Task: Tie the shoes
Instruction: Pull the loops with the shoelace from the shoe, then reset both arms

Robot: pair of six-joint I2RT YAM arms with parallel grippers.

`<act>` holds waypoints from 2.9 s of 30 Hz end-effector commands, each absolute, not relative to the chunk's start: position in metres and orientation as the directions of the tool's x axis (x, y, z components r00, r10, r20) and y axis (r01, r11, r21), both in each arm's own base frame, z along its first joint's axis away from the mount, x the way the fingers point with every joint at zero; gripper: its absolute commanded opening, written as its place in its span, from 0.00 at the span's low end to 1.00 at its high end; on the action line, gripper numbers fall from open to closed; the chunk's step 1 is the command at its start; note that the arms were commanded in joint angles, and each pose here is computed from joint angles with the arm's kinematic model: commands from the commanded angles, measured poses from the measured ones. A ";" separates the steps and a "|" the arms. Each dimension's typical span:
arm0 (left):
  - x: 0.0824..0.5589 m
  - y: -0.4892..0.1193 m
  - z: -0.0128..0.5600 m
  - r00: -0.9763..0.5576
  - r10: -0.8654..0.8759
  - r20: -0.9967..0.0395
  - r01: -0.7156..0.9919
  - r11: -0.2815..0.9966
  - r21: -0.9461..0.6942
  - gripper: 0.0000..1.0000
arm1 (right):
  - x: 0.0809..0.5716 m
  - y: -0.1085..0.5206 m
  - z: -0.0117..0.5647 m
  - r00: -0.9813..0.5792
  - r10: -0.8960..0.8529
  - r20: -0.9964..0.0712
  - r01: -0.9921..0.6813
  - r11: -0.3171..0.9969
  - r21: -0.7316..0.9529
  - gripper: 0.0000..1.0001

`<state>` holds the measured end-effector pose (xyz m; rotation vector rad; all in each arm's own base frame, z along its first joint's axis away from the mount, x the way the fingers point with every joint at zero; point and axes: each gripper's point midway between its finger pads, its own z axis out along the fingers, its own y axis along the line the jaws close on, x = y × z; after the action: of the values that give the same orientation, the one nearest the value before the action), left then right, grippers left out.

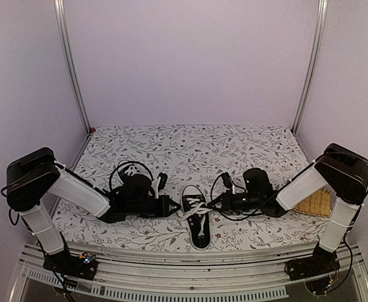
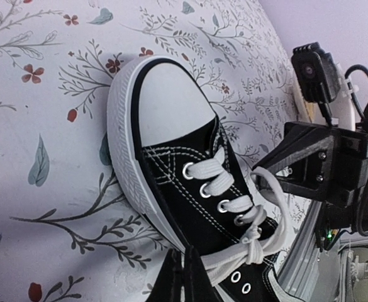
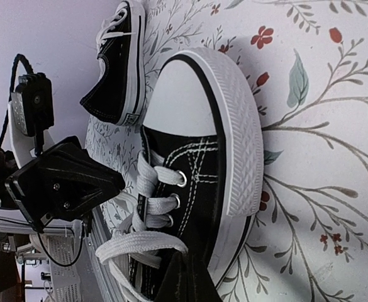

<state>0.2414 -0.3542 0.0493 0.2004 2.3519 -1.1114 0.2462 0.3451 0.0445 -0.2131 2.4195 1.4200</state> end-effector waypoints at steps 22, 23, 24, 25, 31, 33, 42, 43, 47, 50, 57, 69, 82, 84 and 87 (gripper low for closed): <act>0.257 -0.337 0.040 -0.838 -0.144 -0.526 0.276 0.720 -0.637 0.00 | 0.283 0.297 0.040 -0.810 0.117 -0.574 -0.321 0.731 0.602 0.02; 0.257 -0.334 0.040 -0.839 -0.151 -0.523 0.267 0.723 -0.637 0.00 | 0.283 0.296 0.040 -0.810 0.117 -0.574 -0.320 0.733 0.601 0.02; 0.257 -0.332 0.039 -0.840 -0.158 -0.520 0.259 0.725 -0.638 0.00 | 0.282 0.296 0.039 -0.811 0.115 -0.574 -0.321 0.732 0.600 0.02; 0.257 -0.331 0.038 -0.840 -0.161 -0.518 0.254 0.727 -0.638 0.00 | 0.282 0.296 0.038 -0.812 0.114 -0.573 -0.320 0.734 0.599 0.02; 0.255 -0.318 0.033 -0.841 -0.192 -0.505 0.208 0.747 -0.631 0.00 | 0.283 0.294 0.035 -0.812 0.112 -0.573 -0.316 0.741 0.592 0.02; 0.255 -0.314 0.029 -0.845 -0.201 -0.495 0.186 0.758 -0.625 0.00 | 0.283 0.294 0.035 -0.811 0.112 -0.574 -0.315 0.743 0.590 0.02; 0.255 -0.309 0.026 -0.849 -0.214 -0.483 0.161 0.767 -0.621 0.00 | 0.283 0.292 0.033 -0.809 0.111 -0.577 -0.311 0.752 0.581 0.02; 0.255 -0.308 0.025 -0.849 -0.218 -0.481 0.155 0.769 -0.621 0.00 | 0.283 0.291 0.032 -0.810 0.113 -0.576 -0.308 0.754 0.581 0.02; 0.255 -0.304 0.025 -0.847 -0.231 -0.479 0.139 0.774 -0.618 0.00 | 0.283 0.287 0.031 -0.808 0.120 -0.577 -0.297 0.763 0.574 0.02; 0.255 -0.301 0.024 -0.844 -0.238 -0.480 0.127 0.782 -0.611 0.00 | 0.284 0.286 0.031 -0.806 0.125 -0.579 -0.290 0.768 0.570 0.02; 0.254 -0.296 0.022 -0.846 -0.246 -0.474 0.108 0.790 -0.604 0.00 | 0.284 0.283 0.029 -0.807 0.128 -0.576 -0.281 0.775 0.566 0.02; 0.260 -0.319 0.063 -0.818 -0.157 -0.553 0.279 0.732 -0.621 0.51 | 0.271 0.303 0.068 -0.787 0.063 -0.614 -0.422 0.671 0.609 0.45; 0.330 -0.270 0.176 -0.653 -0.061 -0.755 0.457 0.762 -0.458 0.88 | 0.311 0.248 0.151 -0.711 0.007 -0.703 -0.466 0.744 0.479 0.93; 0.347 -0.222 0.173 -0.638 -0.142 -0.757 0.370 0.806 -0.463 0.89 | 0.329 0.215 0.154 -0.698 0.052 -0.714 -0.415 0.784 0.462 0.94; 0.365 -0.133 0.171 -0.572 -0.309 -0.760 0.199 0.847 -0.494 0.92 | 0.352 0.147 0.153 -0.673 0.156 -0.723 -0.306 0.831 0.465 0.95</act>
<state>0.3588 -0.2265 0.1968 0.1207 2.0473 -0.8041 0.3304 0.2317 0.1647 -0.2685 2.1596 0.8581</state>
